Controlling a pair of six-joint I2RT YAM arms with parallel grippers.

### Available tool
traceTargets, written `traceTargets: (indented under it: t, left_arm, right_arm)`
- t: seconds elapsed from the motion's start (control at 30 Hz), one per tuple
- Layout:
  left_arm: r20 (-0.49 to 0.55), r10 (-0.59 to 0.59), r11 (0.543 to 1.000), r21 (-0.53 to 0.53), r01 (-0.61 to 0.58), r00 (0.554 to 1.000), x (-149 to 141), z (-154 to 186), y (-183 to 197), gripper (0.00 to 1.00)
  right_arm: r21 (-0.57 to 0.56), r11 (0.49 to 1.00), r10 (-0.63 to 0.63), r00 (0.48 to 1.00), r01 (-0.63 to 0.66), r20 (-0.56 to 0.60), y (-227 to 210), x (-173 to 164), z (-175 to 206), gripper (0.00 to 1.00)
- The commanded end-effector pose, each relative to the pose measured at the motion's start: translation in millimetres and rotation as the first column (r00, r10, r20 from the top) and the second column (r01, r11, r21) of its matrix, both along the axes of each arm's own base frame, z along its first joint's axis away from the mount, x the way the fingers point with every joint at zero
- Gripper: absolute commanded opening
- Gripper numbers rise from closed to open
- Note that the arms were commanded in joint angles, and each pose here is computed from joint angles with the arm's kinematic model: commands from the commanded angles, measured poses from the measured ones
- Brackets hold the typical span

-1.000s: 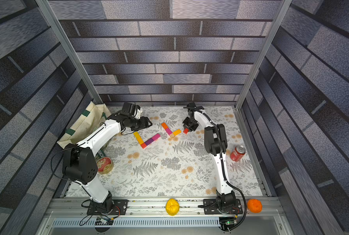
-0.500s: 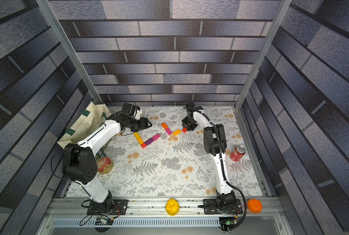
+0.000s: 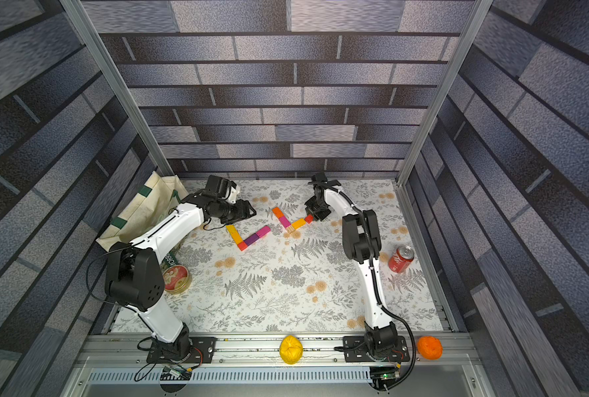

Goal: Assemble the letter v with building blocks
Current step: Assemble the building block at the center of the board.

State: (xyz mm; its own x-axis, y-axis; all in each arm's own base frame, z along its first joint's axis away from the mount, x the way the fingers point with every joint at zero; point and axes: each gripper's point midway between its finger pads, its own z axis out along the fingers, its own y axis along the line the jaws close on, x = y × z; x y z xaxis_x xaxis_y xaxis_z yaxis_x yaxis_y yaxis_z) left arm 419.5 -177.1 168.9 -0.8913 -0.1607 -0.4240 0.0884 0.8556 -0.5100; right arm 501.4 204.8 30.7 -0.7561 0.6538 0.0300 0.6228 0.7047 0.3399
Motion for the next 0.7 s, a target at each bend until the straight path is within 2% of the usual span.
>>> traceTargets:
  t: [0.0, 0.37, 0.67]
  left_arm:
    - [0.027, 0.001, 1.000, -0.027, 0.000, 1.000, -5.2, 14.5, 1.1, 0.68]
    - [0.021, 0.010, 1.000, -0.028, -0.010, 1.000, -4.9, 11.3, 2.7, 0.68]
    - [0.021, 0.009, 1.000, -0.027, -0.009, 1.000, -5.4, 11.3, 2.5, 0.69]
  right_arm:
    - [-0.047, 0.998, -0.038, 0.994, 0.033, -0.103, -3.4, -19.3, -40.3, 0.20]
    - [-0.046, 0.997, -0.070, 0.990, 0.065, -0.120, -3.0, -23.8, -45.7, 0.21]
    - [-0.048, 0.996, -0.077, 0.988, 0.071, -0.134, -2.7, -28.4, -50.8, 0.28]
